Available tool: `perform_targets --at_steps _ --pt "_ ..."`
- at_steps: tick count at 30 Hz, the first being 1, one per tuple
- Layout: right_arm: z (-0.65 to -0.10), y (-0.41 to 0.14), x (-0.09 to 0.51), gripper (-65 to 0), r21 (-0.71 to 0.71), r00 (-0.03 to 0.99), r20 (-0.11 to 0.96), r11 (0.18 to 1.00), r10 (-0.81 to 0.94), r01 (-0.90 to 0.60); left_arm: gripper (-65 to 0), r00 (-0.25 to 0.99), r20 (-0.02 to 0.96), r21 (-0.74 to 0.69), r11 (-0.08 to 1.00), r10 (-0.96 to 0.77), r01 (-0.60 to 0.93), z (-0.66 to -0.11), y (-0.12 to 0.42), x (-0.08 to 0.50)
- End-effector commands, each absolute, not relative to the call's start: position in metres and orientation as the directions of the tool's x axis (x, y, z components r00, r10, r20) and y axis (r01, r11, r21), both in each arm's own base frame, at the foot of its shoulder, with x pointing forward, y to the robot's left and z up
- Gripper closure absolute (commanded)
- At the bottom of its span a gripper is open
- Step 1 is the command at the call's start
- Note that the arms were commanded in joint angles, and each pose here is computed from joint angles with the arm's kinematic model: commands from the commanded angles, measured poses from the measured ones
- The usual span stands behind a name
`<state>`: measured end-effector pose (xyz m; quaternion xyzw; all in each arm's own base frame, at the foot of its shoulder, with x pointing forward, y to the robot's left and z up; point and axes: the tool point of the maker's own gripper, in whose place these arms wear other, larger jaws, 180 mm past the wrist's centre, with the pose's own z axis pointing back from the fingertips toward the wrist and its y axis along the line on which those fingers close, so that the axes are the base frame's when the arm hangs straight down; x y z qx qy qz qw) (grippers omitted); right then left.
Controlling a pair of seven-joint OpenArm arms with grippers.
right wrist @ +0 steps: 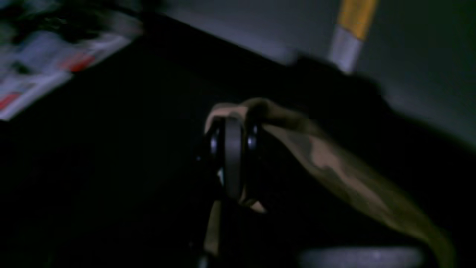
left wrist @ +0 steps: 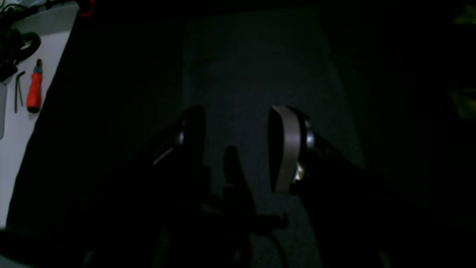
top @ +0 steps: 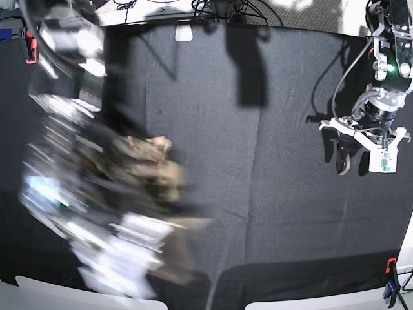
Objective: Layout the t-shirt on the table in an organized manner, then fold the t-shirt properly
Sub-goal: 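Lift the t-shirt with the right gripper and drag it across the table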
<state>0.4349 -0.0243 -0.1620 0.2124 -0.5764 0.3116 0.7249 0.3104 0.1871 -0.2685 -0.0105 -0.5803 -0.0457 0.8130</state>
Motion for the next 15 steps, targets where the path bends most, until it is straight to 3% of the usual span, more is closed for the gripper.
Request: perform_targets --at_steps 1,4,8,15 --pt "-0.114 0.0 0.436 0.0 -0.114 0.0 0.986 0.671 0.168 -0.733 -25.8 0.272 0.96 0.05 0.995 -0.073 0.089 -0.254 0.188 0.314" --pt "-0.073 0.05 0.432 0.0 -0.209 -0.122 0.976 0.603 0.182 -0.77 -25.8 0.272 0.96 0.05 0.995 -0.073 0.089 -0.254 0.188 0.314" --pt "-0.036 0.071 0.433 0.0 -0.25 -0.194 0.968 0.601 0.157 -0.759 -25.8 0.283 0.956 0.05 0.995 -0.074 0.09 -0.258 0.188 0.311" --pt "-0.047 0.019 0.454 0.0 -0.165 -0.109 0.986 0.719 0.124 -0.675 -25.8 0.31 0.948 0.05 0.995 -0.076 0.09 -0.266 0.188 0.304"
